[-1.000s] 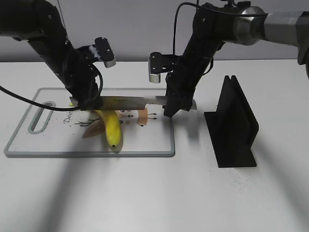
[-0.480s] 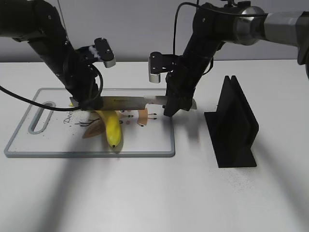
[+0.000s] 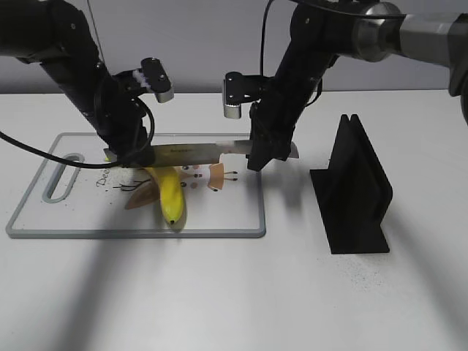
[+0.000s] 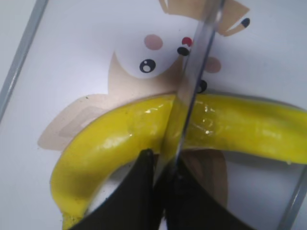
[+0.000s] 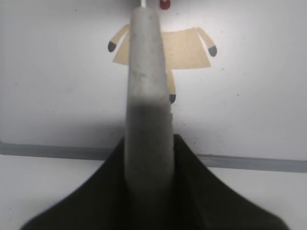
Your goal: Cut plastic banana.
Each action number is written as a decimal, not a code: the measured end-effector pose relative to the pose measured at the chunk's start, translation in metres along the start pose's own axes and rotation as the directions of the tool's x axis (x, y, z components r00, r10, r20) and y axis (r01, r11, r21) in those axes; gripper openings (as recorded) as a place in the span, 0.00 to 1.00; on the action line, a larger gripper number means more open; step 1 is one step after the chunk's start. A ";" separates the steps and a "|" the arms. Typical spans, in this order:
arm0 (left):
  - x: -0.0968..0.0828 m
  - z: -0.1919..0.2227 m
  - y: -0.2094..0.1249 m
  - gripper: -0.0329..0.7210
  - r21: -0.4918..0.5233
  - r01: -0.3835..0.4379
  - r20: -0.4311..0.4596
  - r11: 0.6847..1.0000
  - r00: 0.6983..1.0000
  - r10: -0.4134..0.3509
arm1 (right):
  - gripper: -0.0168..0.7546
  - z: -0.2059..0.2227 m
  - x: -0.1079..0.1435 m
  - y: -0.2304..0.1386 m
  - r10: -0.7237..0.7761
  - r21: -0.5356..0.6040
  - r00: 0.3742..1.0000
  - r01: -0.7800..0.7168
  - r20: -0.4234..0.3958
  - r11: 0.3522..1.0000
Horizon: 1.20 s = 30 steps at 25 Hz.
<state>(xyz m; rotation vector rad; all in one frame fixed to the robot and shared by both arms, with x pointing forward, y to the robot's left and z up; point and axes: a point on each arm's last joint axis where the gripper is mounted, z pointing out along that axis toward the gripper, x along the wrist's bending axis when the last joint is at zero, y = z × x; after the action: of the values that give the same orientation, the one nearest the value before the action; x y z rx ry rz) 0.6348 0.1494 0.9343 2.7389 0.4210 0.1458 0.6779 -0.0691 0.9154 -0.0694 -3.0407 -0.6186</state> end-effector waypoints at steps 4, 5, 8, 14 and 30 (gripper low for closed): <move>-0.003 -0.005 -0.001 0.08 0.001 0.008 -0.009 1.000 1.000 -0.008 | 0.24 -0.024 0.001 0.012 -0.022 -0.009 0.999 0.023 0.024 1.000; -0.004 -0.008 0.000 0.08 -0.004 0.008 -0.015 1.000 1.000 -0.008 | 0.24 -0.030 0.001 0.015 -0.027 -0.013 0.999 0.028 0.032 1.000; -0.005 -0.028 0.006 0.08 -0.031 -0.005 -0.056 0.999 0.998 0.003 | 0.24 -0.048 0.003 0.023 -0.045 -0.029 0.997 0.047 0.064 0.998; -0.010 -0.062 0.015 0.53 -0.098 0.013 -0.104 0.995 0.994 -0.023 | 0.23 -0.079 0.011 0.034 -0.032 -0.069 0.995 0.039 0.095 0.997; -0.014 -0.166 -0.021 0.90 -0.149 0.609 -0.277 0.779 0.730 -0.624 | 0.23 -0.144 0.050 0.036 0.352 -0.111 0.923 -0.338 0.157 0.935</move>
<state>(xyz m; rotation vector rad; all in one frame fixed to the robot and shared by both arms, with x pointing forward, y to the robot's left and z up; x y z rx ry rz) 0.5903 0.2198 1.0797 2.3670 1.3742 0.4059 0.6343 -0.0907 1.0643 -0.6824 -3.0457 -0.7378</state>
